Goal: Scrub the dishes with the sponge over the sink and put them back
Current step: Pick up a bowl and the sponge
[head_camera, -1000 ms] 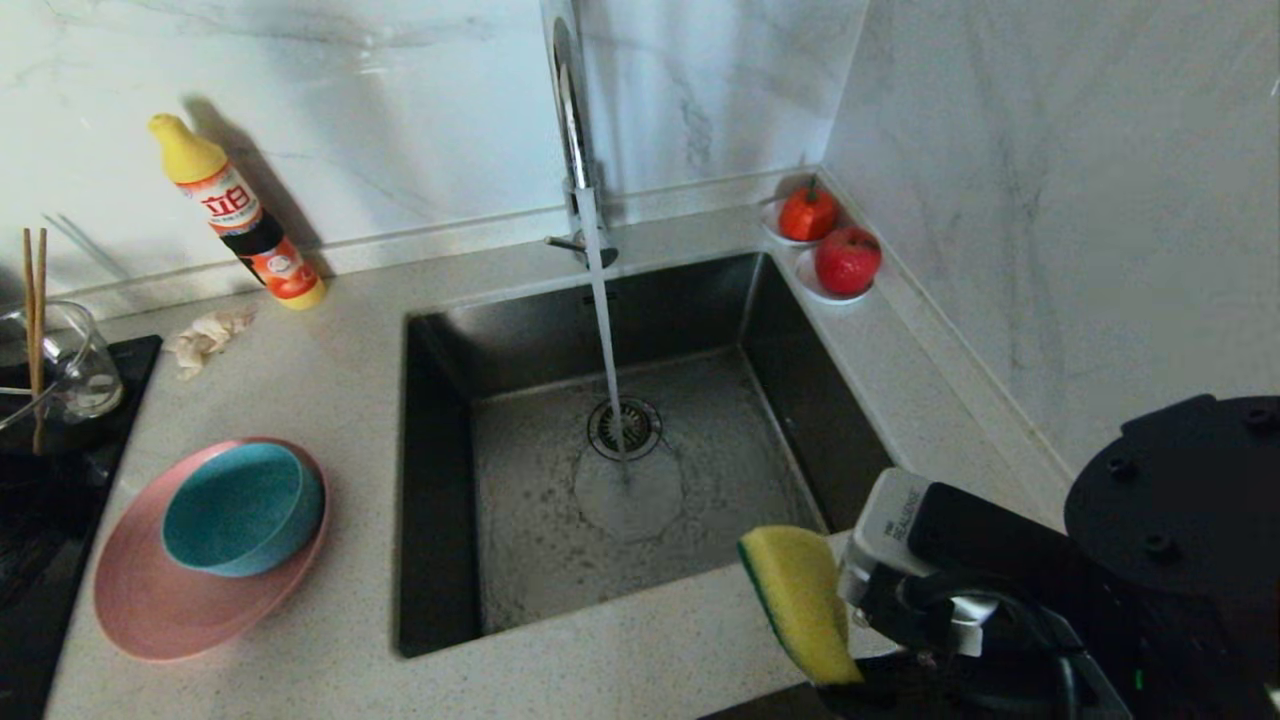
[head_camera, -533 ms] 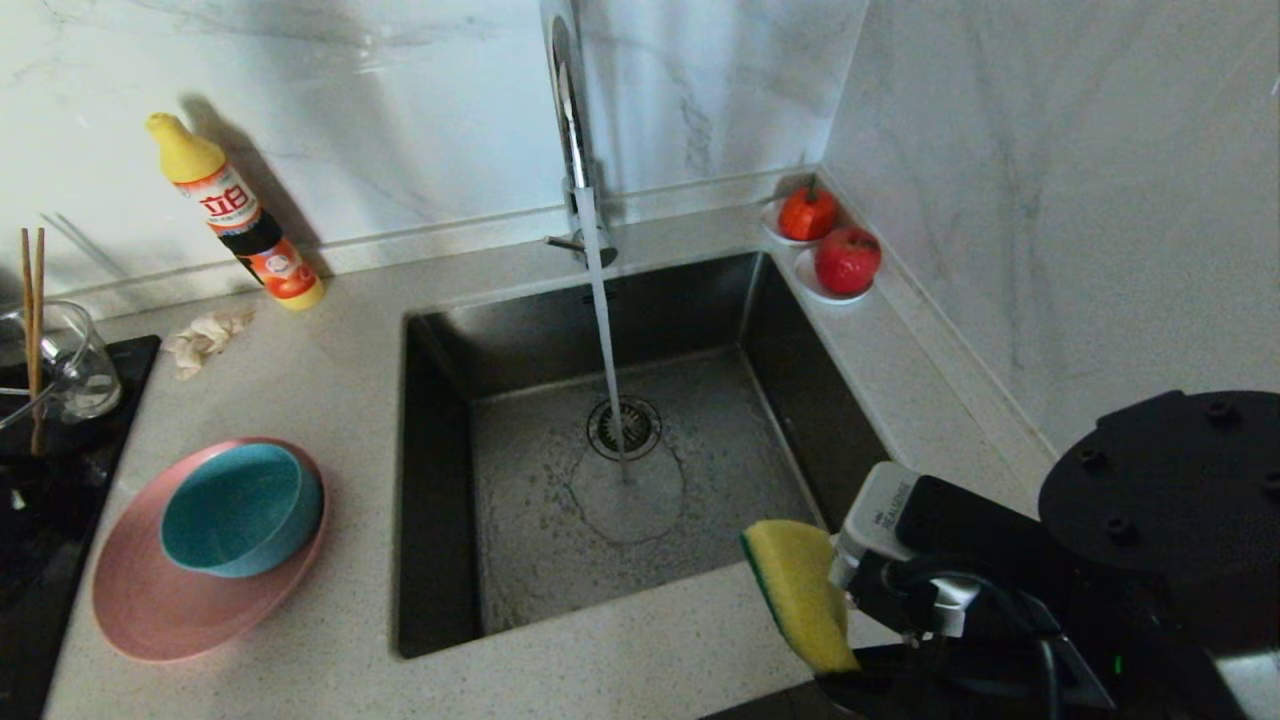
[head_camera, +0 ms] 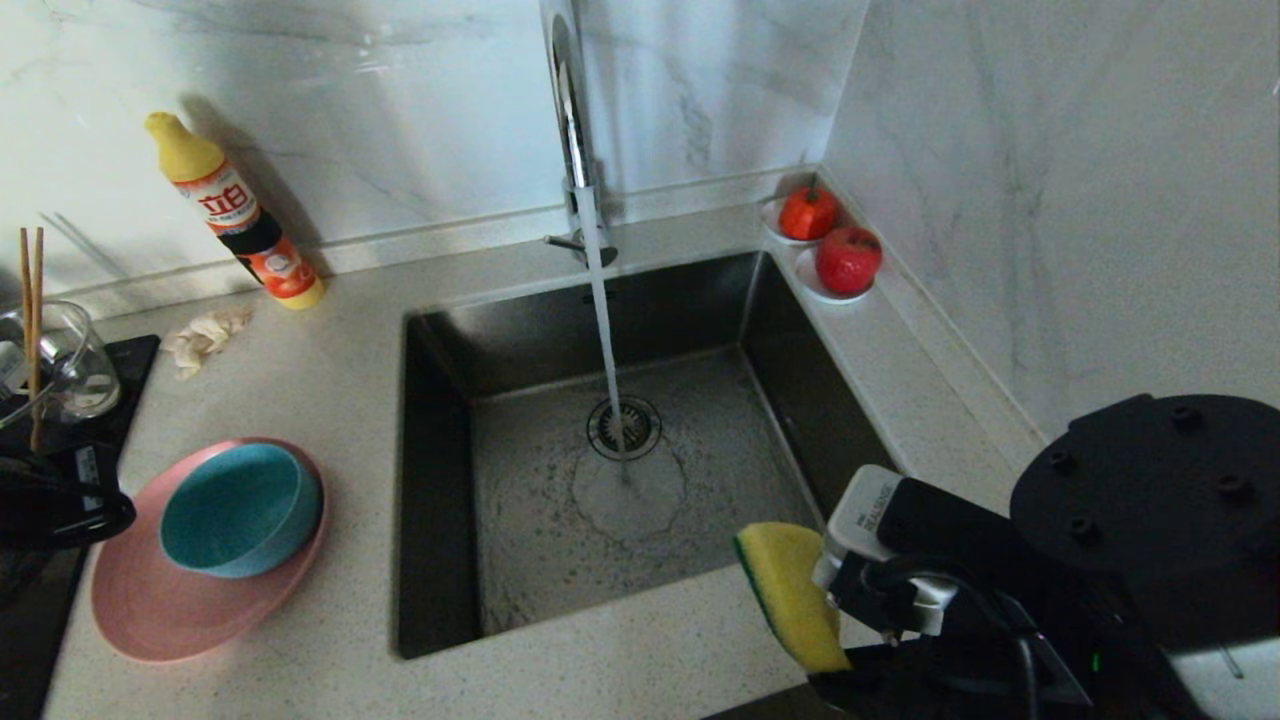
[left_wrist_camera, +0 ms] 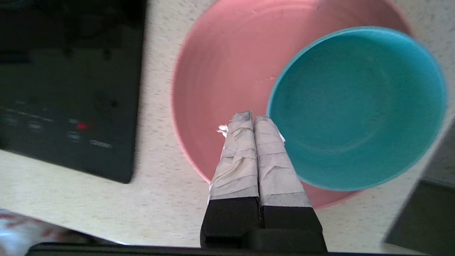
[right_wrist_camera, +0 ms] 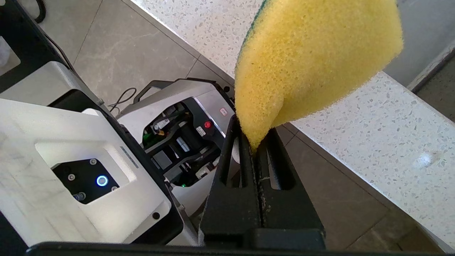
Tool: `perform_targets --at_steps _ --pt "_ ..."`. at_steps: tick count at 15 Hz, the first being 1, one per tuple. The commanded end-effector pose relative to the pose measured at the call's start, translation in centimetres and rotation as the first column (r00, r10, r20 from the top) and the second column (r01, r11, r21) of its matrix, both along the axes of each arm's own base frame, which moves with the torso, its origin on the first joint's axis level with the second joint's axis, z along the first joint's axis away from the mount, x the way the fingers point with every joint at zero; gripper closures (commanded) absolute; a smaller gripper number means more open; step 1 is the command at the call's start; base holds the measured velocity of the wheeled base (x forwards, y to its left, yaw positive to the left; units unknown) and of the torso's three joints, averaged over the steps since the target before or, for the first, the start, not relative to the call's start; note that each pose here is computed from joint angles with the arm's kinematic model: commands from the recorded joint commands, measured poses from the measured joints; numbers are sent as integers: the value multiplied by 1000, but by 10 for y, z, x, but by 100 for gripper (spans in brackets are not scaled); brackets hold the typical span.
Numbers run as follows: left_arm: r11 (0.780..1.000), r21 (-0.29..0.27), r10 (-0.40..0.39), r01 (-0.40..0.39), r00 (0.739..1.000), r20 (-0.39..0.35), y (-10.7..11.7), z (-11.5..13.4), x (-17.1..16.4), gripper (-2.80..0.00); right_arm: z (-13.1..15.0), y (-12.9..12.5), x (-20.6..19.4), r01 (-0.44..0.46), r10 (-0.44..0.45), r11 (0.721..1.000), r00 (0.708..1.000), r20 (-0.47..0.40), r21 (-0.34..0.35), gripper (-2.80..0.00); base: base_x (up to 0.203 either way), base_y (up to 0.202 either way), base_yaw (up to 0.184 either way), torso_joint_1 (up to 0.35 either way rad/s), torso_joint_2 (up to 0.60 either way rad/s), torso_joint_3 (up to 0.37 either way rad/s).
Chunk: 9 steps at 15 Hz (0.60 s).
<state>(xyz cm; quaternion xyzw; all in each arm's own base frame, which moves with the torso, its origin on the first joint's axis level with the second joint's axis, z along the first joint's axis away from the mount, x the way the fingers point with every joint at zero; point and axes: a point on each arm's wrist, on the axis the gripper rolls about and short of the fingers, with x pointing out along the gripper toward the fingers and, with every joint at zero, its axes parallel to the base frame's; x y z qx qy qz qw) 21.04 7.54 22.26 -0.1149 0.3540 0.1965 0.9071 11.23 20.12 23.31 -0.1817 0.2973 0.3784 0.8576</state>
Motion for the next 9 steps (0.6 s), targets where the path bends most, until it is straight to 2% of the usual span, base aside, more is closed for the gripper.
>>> perform_targets --at_steps 1,3,5,6,9 --pt "1000 -17 7 -7 1000 8 2 1 0 0 -1 0 0 1 -1 1000 1000 -2 -4 0 0 0 0 0 0 0" --pt "998 -68 -10 13 999 48 -1 5 -4 0 0 -1 0 2 -2 1000 1000 -2 -2 0 0 0 0 0 0 0" --pt "997 -82 -12 15 1000 29 -1 0 -4 0 -1 -1 0 2 -2 1000 1000 -2 -4 0 0 0 0 0 0 0" --pt "995 -98 -17 20 999 27 0 -2 -4 -280 -2 0 0 2 -2 1000 1000 -4 -7 0 0 0 0 0 0 0" --pt "978 -209 17 -12 1000 23 5 -10 4 -280 -1 1 1 2 -2 1000 1000 0 -5 0 0 0 0 0 0 0"
